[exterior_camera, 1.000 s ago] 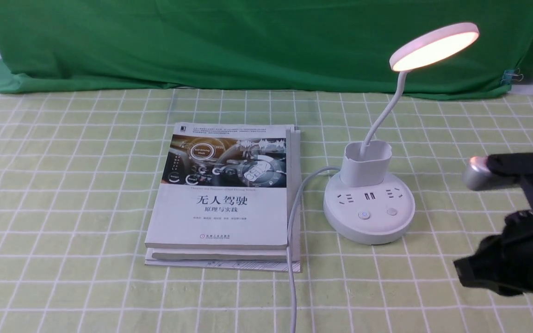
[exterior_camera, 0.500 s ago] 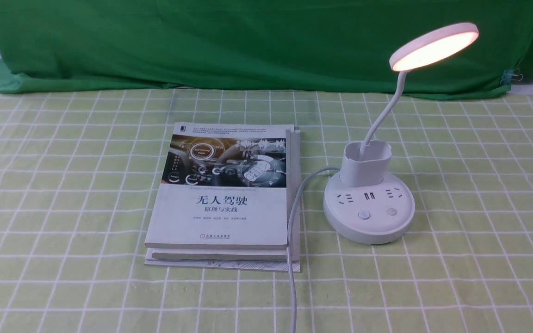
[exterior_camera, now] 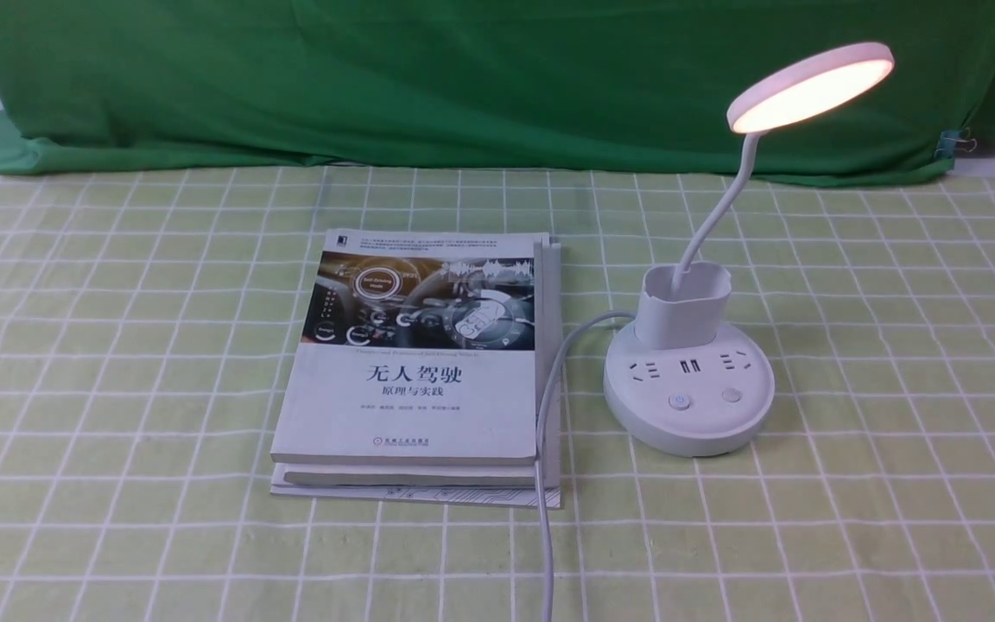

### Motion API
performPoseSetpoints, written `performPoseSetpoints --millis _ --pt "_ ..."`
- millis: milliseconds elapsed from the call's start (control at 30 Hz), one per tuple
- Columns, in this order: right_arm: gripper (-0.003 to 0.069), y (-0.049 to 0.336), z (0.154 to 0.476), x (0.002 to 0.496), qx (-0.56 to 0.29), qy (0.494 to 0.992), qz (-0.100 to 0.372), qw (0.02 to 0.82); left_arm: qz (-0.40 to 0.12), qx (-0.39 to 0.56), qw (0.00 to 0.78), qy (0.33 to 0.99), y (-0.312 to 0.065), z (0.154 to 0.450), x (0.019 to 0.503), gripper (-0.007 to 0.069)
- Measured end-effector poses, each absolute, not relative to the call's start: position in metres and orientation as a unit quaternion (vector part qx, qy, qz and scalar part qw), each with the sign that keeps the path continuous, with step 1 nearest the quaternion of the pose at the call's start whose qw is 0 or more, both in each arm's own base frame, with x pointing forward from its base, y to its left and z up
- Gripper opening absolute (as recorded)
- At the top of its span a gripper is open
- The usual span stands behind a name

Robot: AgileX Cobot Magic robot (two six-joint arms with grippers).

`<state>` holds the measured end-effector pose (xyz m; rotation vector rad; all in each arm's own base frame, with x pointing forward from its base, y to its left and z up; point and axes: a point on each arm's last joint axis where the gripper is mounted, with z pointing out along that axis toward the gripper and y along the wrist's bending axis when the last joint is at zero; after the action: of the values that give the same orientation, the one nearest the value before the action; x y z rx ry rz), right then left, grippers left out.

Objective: Turn on the table lamp on the green coffee tablecloth with your hand.

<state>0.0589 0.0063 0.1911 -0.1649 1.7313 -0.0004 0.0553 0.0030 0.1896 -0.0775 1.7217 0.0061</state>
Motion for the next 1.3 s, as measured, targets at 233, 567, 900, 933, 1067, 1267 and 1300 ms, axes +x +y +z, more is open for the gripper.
performPoseSetpoints --millis 233,567,900,933,1067,1267,1300 --pt "0.0027 0.0063 0.1879 0.0552 -0.075 0.762 0.000 0.643 0.003 -0.034 0.651 0.758 0.0030 0.1894 0.0554 0.0003" --pt "0.0050 0.0063 0.1878 0.0552 -0.075 0.762 0.000 0.643 0.003 -0.034 0.651 0.758 0.0030 0.1894 0.0554 0.0003" --pt "0.0079 0.0063 0.1878 0.0552 -0.075 0.762 0.000 0.643 0.003 -0.034 0.651 0.758 0.0030 0.1894 0.0554 0.0003" --pt "0.0083 0.0063 0.1878 0.0552 -0.075 0.762 0.000 0.643 0.003 -0.034 0.651 0.758 0.0030 0.1894 0.0554 0.0003" --pt "0.0095 0.0063 0.1878 0.0552 -0.075 0.762 0.000 0.643 0.003 -0.034 0.651 0.758 0.0030 0.1894 0.0554 0.0003" --pt "0.0113 0.0063 0.1879 0.0552 -0.075 0.762 0.000 0.643 0.003 -0.034 0.651 0.758 0.0030 0.1894 0.0554 0.0003" --pt "0.0116 0.0063 0.1879 0.0552 -0.075 0.762 0.000 0.643 0.003 -0.034 0.651 0.758 0.0030 0.1894 0.0554 0.0003"
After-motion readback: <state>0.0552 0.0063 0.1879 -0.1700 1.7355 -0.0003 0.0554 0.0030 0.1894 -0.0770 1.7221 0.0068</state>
